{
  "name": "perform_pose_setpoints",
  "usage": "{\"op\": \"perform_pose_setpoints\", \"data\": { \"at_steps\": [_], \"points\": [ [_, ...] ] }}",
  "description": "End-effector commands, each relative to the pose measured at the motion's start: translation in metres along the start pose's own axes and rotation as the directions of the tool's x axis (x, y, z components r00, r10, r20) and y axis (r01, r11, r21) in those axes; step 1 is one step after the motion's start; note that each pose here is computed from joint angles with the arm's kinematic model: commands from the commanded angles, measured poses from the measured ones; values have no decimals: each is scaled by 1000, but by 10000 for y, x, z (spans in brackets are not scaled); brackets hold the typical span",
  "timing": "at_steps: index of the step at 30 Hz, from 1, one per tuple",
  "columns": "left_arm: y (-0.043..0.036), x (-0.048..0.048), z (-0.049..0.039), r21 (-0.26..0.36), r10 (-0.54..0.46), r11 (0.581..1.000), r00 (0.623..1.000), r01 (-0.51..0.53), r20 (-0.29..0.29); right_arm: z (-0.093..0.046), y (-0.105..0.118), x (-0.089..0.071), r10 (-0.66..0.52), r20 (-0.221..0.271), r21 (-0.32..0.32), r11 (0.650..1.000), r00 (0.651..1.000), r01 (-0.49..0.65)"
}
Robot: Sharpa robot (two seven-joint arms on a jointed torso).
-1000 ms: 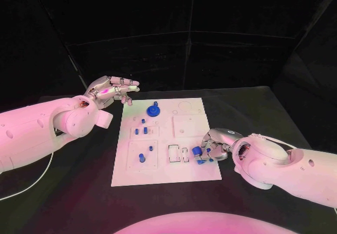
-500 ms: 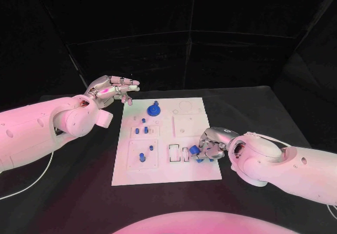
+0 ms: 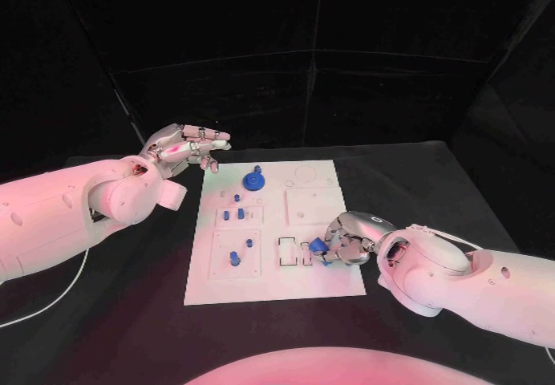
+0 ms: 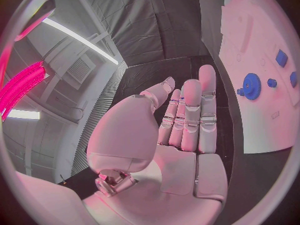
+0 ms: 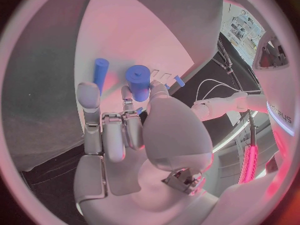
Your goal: Assemble the parts on the task board
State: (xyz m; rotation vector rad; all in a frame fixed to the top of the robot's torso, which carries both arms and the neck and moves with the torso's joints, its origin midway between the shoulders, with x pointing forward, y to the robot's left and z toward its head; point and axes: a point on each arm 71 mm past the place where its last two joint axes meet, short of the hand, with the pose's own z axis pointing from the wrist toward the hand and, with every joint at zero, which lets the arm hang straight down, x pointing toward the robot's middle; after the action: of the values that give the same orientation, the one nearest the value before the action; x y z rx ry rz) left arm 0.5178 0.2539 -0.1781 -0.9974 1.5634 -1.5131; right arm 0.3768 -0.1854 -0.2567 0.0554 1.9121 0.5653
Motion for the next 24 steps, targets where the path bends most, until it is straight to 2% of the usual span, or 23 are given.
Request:
{"op": "perform_pose_setpoints", "data": {
  "at_steps": [1, 8, 14, 18, 24],
  "points": [
    [-6, 17, 4, 3, -2, 1000, 1000, 2, -16, -40, 111, -87, 108, 96, -95, 991, 990, -99],
    [-4, 18, 2, 2, -2, 1000, 1000, 2, -17, -47, 199, -87, 129, 104, -136, 984, 986, -114],
    [-3, 23, 2, 2, -3, 1000, 1000, 3, -19, 16, 278, -23, 116, 60, -140, 984, 991, -106],
    [-2, 31, 6, 1, -4, 1000, 1000, 4, -22, 72, 310, 21, 105, 34, -124, 987, 994, -100],
    [1, 44, 14, -2, -5, 1000, 1000, 5, -27, 163, 329, 98, 84, -14, -61, 995, 996, -85]
  ]
}}
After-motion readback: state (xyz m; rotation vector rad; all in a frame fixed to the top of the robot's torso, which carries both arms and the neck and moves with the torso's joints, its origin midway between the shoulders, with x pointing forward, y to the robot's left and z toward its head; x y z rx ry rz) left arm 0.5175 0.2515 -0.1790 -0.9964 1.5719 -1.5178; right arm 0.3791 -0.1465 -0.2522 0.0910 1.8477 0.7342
